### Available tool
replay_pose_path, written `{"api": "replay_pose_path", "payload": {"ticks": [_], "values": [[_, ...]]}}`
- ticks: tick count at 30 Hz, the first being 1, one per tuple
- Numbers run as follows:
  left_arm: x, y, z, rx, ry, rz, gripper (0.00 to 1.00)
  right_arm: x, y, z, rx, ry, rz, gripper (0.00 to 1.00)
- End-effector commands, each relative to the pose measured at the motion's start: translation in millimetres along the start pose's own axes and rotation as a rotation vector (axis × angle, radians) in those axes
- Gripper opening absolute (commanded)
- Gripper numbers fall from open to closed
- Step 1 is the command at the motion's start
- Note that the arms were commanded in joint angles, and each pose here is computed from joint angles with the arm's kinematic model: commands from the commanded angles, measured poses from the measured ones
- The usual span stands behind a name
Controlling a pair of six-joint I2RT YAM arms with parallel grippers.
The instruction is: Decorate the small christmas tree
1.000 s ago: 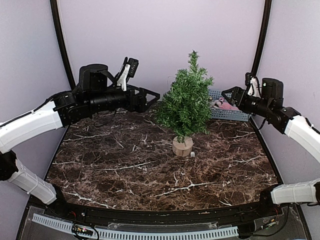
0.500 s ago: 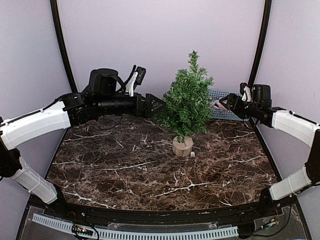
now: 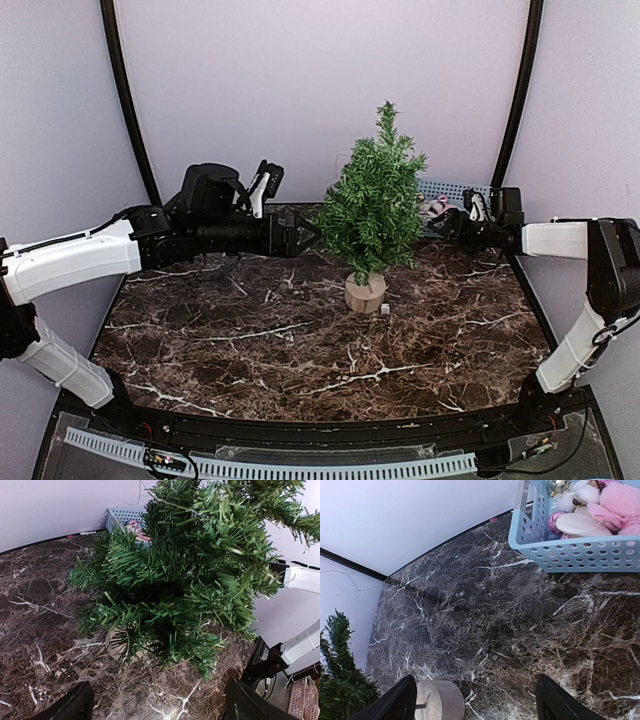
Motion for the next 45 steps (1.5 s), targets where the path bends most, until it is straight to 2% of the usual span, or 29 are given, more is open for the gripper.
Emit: {"api": "replay_pose_path", "payload": {"ticks": [1,8,18,25,32,33,34,37,38,45], "values": [[-1.9,20.1,10.5,-0.061,0.013,0.001,0.94,-0.7,-18.5,-9.4,0.036,0.012,0.109,0.83],[5.5,22.9,10.3,-0.057,0.02,0.018,0.94,14.7,-57.5,-30.4,0.155,0.07,0.223,0.82],[16.0,28.3,9.9,-0.055,0.034,0.041,0.95,21.8,-95.6,-39.8,0.198,0.079,0.337,0.83],[21.7,30.8,11.2,-0.06,0.045,0.054,0.95,30.1,-133.7,-65.1,0.301,0.088,0.43,0.81],[26.4,34.1,9.6,-0.067,0.059,0.068,0.95,40.4,-143.9,-72.8,0.301,0.059,0.507,0.79],[27.1,34.7,8.9,-0.067,0.061,0.07,0.95,40.4,-145.7,-73.1,0.303,0.06,0.509,0.71],[27.5,34.9,8.2,-0.066,0.061,0.072,0.95,41.3,-147.5,-74.0,0.307,0.058,0.515,0.58],[28.8,36.9,8.0,-0.071,0.061,0.081,0.95,41.1,-149.0,-73.6,0.298,0.052,0.52,0.04],[29.3,37.7,7.4,-0.071,0.061,0.082,0.95,42.0,-147.8,-71.9,0.287,0.053,0.521,0.0],[32.2,42.5,3.9,-0.082,0.069,0.09,0.95,46.6,-133.0,-58.3,0.206,0.064,0.488,0.0]]}}
Point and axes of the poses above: each gripper's point midway between its finger pads, its own y axis back along the fingers, its own x axis along the line the jaws close on, z = x × y, the point moved 7 cm from there along y, back along the fingers, and after that the axes turned 3 degrees about y, right-handed, at the moved point
